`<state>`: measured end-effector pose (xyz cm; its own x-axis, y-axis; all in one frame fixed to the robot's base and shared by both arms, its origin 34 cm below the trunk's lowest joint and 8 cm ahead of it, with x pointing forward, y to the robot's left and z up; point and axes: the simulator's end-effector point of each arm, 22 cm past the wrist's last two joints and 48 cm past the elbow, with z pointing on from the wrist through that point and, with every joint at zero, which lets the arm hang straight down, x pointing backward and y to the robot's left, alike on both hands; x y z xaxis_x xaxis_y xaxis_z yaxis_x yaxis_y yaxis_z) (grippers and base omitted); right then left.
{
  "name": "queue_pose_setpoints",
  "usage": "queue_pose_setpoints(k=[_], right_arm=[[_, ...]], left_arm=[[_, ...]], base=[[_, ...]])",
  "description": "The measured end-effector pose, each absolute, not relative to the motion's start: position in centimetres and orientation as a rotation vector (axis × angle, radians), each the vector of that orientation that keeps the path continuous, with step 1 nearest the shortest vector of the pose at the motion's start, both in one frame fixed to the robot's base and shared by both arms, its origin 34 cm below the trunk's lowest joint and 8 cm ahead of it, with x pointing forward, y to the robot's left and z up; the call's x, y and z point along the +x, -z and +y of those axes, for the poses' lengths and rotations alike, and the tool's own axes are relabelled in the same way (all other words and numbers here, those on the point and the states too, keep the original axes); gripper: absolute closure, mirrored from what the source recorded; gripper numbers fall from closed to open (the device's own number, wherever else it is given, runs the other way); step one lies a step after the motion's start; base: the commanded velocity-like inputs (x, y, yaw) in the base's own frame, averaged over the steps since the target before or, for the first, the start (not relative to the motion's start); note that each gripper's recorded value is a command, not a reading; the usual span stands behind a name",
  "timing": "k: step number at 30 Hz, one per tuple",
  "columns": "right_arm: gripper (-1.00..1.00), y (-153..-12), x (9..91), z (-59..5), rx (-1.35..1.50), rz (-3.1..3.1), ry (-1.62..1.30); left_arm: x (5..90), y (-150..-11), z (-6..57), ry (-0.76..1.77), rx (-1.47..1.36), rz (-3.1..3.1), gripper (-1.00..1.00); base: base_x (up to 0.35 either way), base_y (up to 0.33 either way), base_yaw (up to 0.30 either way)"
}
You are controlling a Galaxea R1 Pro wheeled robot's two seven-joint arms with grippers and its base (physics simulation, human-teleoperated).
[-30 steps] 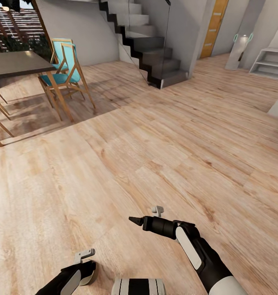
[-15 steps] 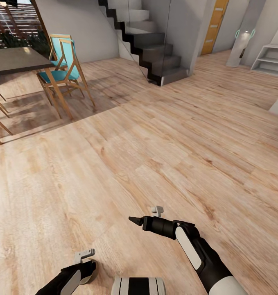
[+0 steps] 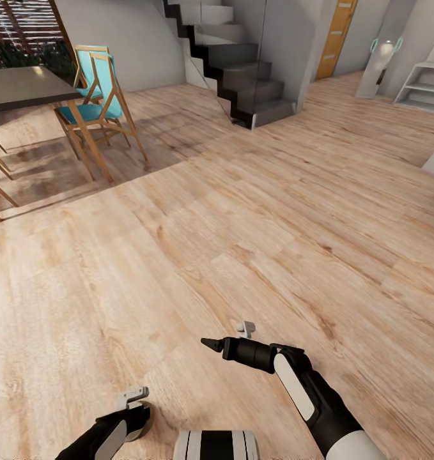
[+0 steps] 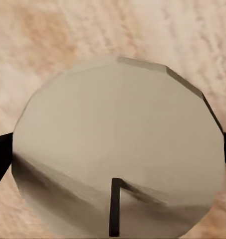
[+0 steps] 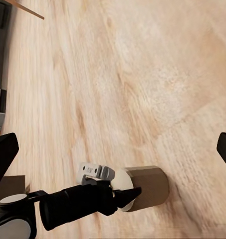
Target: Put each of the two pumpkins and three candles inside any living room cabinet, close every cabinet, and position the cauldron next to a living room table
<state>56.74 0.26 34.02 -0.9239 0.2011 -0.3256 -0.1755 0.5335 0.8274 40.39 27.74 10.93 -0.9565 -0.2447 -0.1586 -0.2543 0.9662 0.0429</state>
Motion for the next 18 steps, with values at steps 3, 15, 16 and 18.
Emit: queue_pose_setpoints(k=[3, 15, 16, 18], right_arm=[[-1.00, -33.80, 56.66, 0.28, 0.025, 2.396, -1.356], [-1.00, -33.79, 56.66, 0.32, 0.025, 2.397, -1.355], [-1.00, -33.79, 56.66, 0.32, 0.025, 2.397, -1.355], [-1.00, -33.77, 56.65, 0.32, 0.026, 2.397, -1.355]], left_arm=[[39.95, -10.71, 27.80, -0.097, -0.384, 2.972, -1.00], [39.93, -10.70, 27.83, -0.096, -0.388, 2.972, 1.00], [39.93, -10.70, 27.83, -0.096, -0.388, 2.972, 1.00], [39.93, -10.70, 27.83, -0.096, -0.389, 2.972, 1.00]], base=[[0.000, 0.000, 0.000], [0.000, 0.000, 0.000], [0.000, 0.000, 0.000], [0.000, 0.000, 0.000]])
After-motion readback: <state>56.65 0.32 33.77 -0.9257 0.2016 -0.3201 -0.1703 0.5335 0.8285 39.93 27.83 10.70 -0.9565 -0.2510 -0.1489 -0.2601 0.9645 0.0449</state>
